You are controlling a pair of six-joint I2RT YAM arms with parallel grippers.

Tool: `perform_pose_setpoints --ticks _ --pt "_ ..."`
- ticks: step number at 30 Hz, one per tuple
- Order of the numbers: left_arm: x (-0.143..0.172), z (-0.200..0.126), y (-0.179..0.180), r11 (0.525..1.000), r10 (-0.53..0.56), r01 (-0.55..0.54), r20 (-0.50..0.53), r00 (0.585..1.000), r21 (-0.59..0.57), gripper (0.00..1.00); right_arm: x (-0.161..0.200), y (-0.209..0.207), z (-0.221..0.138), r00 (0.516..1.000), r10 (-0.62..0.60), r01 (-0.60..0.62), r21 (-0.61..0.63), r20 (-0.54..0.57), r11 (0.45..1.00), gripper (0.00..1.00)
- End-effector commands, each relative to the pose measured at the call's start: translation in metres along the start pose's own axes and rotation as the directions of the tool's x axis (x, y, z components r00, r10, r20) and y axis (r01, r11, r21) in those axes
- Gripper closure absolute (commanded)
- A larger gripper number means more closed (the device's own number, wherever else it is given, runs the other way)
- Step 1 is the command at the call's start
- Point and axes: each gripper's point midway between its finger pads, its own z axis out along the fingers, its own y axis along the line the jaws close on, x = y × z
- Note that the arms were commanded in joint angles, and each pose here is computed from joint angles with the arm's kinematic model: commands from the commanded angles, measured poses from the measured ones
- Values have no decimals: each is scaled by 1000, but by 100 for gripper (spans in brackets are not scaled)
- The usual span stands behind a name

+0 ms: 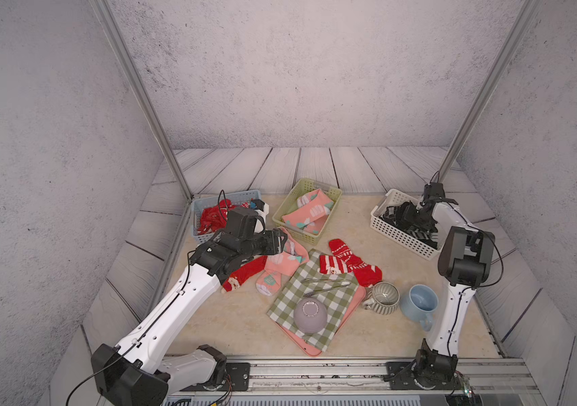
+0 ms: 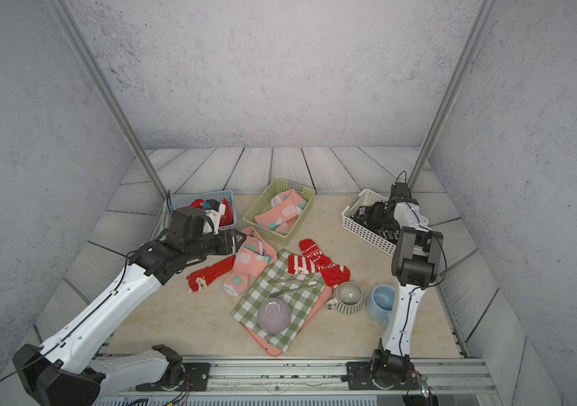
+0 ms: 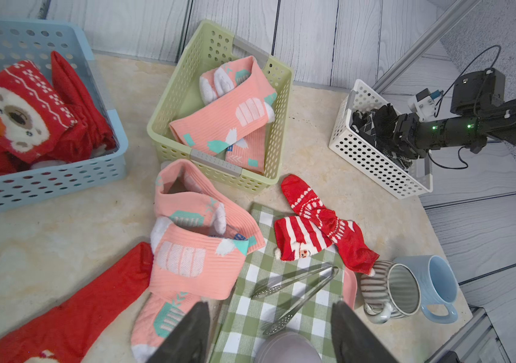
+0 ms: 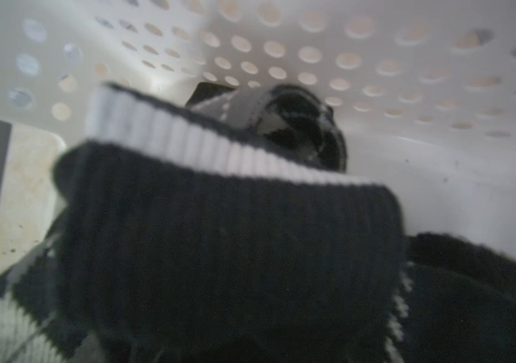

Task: Sort the socks into the basket by color
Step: Place the sock in the bin.

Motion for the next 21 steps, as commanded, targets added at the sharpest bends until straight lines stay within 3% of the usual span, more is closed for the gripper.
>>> perform_pose_setpoints --ticks 1,6,13,21 --pt "-5 -8 -2 1000 2 -2 29 1000 5 36 -8 6 -32 999 -7 7 -3 31 1000 32" --pt "-2 -12 2 1000 -1 1 31 1000 -13 36 -16 14 -56 997 -13 14 -10 75 1000 28" --pt "11 -4 18 996 -37 36 -7 999 -81 30 -17 25 -83 992 -28 30 -15 125 999 1" --pt "46 12 72 947 -214 193 -57 975 -256 31 9 87 -128 978 -97 118 -103 186 988 1"
